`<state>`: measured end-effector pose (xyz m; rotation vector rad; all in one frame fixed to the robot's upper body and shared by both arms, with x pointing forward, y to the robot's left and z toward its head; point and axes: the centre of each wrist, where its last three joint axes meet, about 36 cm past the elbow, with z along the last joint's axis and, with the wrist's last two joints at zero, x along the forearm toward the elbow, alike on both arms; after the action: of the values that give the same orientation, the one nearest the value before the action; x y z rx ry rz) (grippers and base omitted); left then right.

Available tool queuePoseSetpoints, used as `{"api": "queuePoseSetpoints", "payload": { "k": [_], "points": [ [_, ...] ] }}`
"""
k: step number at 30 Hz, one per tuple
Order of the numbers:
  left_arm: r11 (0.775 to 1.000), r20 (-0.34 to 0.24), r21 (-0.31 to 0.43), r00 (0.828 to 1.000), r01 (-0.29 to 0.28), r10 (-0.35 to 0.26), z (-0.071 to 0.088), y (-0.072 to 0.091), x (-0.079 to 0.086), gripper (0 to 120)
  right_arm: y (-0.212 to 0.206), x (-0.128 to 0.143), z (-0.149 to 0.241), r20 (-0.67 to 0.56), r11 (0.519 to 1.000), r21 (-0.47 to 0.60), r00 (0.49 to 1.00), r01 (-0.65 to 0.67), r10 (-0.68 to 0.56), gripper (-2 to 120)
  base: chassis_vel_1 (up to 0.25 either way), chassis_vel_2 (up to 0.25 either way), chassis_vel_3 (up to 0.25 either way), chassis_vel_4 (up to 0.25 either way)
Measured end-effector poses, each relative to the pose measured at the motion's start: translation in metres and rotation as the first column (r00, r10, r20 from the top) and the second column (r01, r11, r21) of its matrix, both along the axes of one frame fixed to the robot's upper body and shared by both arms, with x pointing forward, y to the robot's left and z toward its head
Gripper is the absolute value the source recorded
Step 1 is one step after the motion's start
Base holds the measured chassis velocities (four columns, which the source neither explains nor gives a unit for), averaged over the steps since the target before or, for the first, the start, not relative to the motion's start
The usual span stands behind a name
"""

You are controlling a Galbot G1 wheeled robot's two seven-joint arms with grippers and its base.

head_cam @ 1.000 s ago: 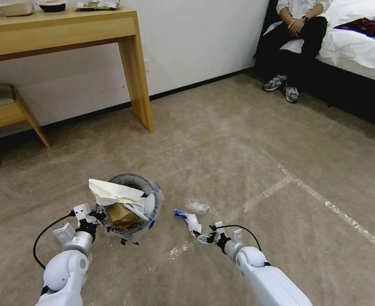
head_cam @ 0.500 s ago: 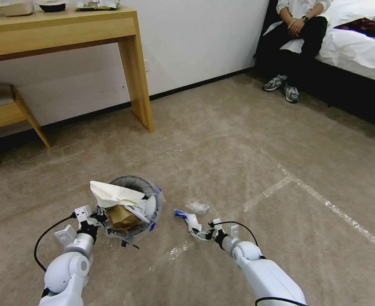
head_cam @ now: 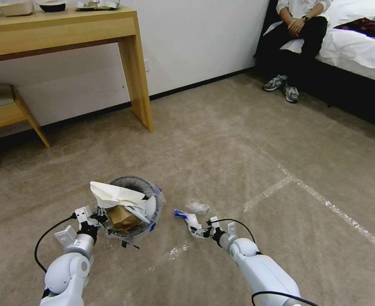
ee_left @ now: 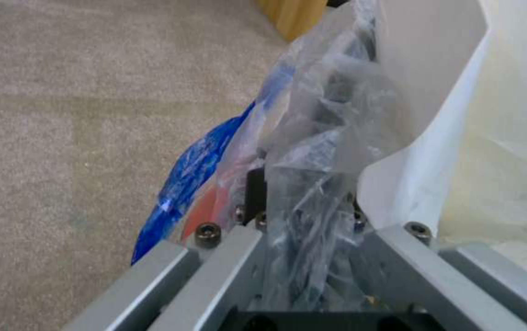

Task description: Pick up the trash bin and place the garbage on the floor into it.

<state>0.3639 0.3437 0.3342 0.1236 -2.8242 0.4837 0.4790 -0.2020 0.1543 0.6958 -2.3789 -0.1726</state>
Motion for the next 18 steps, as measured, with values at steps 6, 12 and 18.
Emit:
{"api": "queuePoseSetpoints", "payload": {
  "k": [6,12,18],
  "points": [
    [1.0,0.001,0.001,1.0,-0.001,0.001,0.0,0.001,0.002,1,0.005,0.01,0.0,0.008,1.0,-0.011,1.0,-0.016,0.016,100,0.0,0.0,0.0,0.0],
    [1.0,-0.001,-0.005,1.0,-0.002,0.002,-0.002,0.0,0.002,1,0.012,0.016,-0.002,0.009,0.999,-0.027,0.999,-0.036,0.036,100,0.0,0.0,0.0,0.0],
    [1.0,-0.004,-0.004,1.0,-0.002,0.002,-0.003,0.001,0.003,1,0.019,0.018,-0.005,-0.001,0.998,-0.033,0.999,-0.05,0.05,100,0.0,0.0,0.0,0.0]
  ]
}}
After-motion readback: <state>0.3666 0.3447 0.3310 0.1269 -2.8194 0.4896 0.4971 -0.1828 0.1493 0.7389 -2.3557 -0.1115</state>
